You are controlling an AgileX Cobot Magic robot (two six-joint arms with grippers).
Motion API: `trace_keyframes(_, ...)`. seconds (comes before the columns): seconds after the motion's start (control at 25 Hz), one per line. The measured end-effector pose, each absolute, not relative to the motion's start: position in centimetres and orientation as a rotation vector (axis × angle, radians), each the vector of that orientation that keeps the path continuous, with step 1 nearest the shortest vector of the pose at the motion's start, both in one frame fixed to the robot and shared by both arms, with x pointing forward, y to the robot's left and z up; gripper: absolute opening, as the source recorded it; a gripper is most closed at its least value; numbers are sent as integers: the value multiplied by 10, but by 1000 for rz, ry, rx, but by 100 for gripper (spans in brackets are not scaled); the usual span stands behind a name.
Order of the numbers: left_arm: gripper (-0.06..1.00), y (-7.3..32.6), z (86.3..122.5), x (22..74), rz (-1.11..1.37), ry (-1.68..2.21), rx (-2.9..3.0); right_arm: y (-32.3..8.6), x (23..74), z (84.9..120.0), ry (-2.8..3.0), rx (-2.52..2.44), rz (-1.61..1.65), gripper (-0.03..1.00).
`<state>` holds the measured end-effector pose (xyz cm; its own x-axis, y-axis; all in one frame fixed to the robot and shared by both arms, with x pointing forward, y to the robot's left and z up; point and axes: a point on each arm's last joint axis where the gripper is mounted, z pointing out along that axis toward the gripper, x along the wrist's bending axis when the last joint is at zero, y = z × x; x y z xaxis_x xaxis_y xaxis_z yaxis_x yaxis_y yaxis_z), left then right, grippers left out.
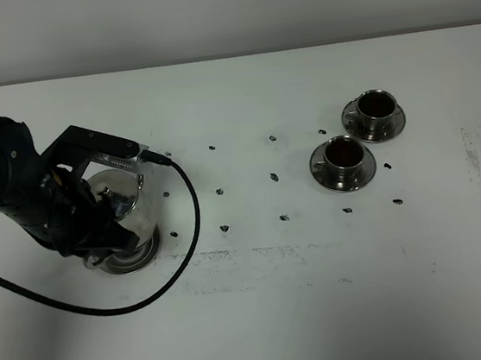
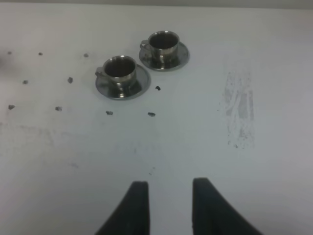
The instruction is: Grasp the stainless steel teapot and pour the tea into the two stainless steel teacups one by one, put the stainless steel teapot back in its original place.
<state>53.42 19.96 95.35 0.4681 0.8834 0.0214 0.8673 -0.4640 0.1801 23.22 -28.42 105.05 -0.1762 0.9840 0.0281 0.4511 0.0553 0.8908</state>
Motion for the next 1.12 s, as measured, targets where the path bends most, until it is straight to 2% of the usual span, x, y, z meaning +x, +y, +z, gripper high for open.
trace_keyframes(0.64,18,204,927,532,203,1530,2561,-284,232,1051,1701,1448,1070,24)
trace_keyframes(1.12,18,203,924,534,207,1528,2560,-284,232,1051,1701,1448,1070,24)
